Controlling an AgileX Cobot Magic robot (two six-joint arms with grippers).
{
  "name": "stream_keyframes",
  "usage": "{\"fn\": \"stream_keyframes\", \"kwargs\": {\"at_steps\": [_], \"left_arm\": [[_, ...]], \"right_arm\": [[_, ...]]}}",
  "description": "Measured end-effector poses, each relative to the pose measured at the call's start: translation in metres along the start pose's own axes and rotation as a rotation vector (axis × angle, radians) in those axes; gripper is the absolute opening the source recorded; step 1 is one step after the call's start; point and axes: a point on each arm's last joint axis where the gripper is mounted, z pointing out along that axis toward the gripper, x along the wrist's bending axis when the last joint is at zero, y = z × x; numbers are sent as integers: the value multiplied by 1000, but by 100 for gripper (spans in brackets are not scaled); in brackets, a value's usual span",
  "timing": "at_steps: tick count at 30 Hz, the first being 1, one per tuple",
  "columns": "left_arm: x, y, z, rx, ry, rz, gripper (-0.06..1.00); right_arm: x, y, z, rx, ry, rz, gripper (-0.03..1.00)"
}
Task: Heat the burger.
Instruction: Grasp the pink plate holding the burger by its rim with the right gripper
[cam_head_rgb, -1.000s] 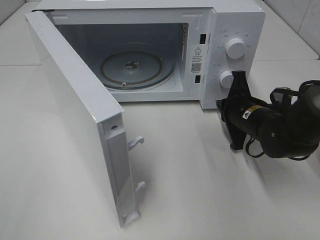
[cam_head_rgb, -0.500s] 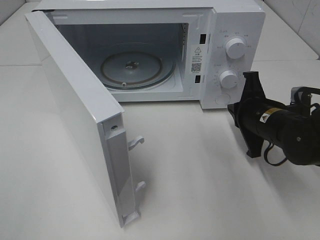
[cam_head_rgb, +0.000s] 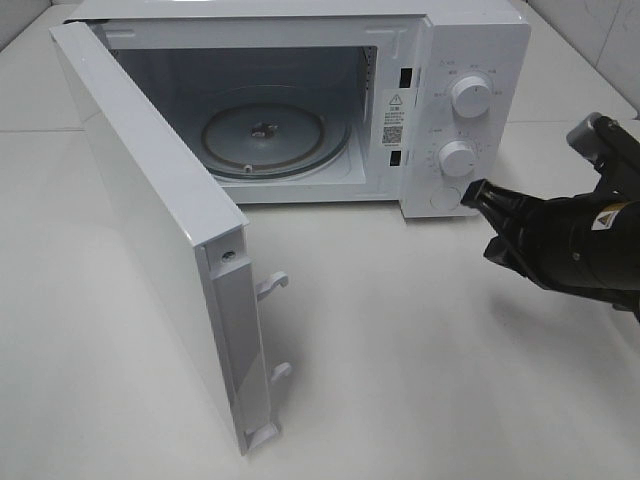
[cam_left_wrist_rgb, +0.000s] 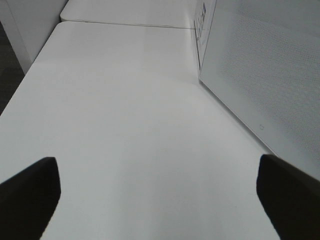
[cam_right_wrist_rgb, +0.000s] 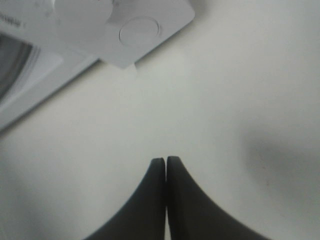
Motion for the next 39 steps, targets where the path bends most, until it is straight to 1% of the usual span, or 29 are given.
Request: {"fn": "stream_keyframes", "kwargs": {"at_steps": [1, 2, 3, 4, 5, 6, 7, 8, 9, 11, 12, 13, 15, 19, 20, 21, 22, 23, 24, 25, 26, 27, 28, 29, 30, 31, 32, 37, 39], "left_arm": [[0, 0, 0, 0, 0, 0, 99], [0, 0, 0, 0, 0, 0, 99], [0, 0, 0, 0, 0, 0, 99], [0, 0, 0, 0, 0, 0, 99], [0, 0, 0, 0, 0, 0, 99], [0, 0, 0, 0, 0, 0, 99], [0, 0, 0, 0, 0, 0, 99], [0, 0, 0, 0, 0, 0, 99], [0, 0, 0, 0, 0, 0, 99], [0, 0, 0, 0, 0, 0, 99], [0, 0, 0, 0, 0, 0, 99], [0, 0, 0, 0, 0, 0, 99], [0, 0, 0, 0, 0, 0, 99], [0, 0, 0, 0, 0, 0, 99], [0, 0, 0, 0, 0, 0, 99], [0, 0, 0, 0, 0, 0, 99], [0, 0, 0, 0, 0, 0, 99], [0, 0, 0, 0, 0, 0, 99], [0, 0, 0, 0, 0, 0, 99], [0, 0, 0, 0, 0, 0, 99], [0, 0, 0, 0, 0, 0, 99], [0, 0, 0, 0, 0, 0, 99], [0, 0, 0, 0, 0, 0, 99], [0, 0, 0, 0, 0, 0, 99], [0, 0, 0, 0, 0, 0, 99], [0, 0, 0, 0, 0, 0, 99], [0, 0, 0, 0, 0, 0, 99], [0, 0, 0, 0, 0, 0, 99], [0, 0, 0, 0, 0, 0, 99]], "right_arm": [[2, -1, -9, 46, -5, -131, 2], [2, -1, -9, 46, -5, -131, 2], [4, -3, -18, 122, -4, -267, 2], [4, -3, -18, 122, -4, -267, 2], [6, -4, -22, 164, 3, -337, 2], [10, -7, -29, 246, 23, -466, 2], [10, -7, -29, 246, 23, -466, 2], [13, -8, -33, 294, 34, -518, 2], [17, -9, -38, 377, 53, -583, 2], [20, -9, -41, 409, 60, -601, 2], [24, -9, -45, 491, 64, -650, 2], [24, -9, -45, 491, 64, -650, 2], [26, -8, -50, 580, 52, -715, 2], [27, -4, -55, 635, 20, -786, 3], [27, -2, -56, 646, 3, -797, 5], [26, 0, -57, 656, -35, -796, 14], [26, 0, -57, 656, -35, -796, 14], [24, 1, -57, 656, -59, -784, 22], [22, 3, -57, 646, -102, -755, 44], [22, 3, -57, 646, -102, -755, 44], [21, 4, -57, 642, -121, -751, 55], [19, 5, -58, 644, -149, -756, 73], [19, 5, -58, 644, -149, -756, 73], [17, 5, -58, 649, -167, -769, 79], [16, 6, -59, 651, -176, -772, 89], [16, 6, -59, 651, -176, -772, 89], [13, 10, -59, 653, -199, -745, 94], [2, 24, -58, 625, -243, -660, 97], [-11, 37, -58, 603, -283, -593, 97]]}}
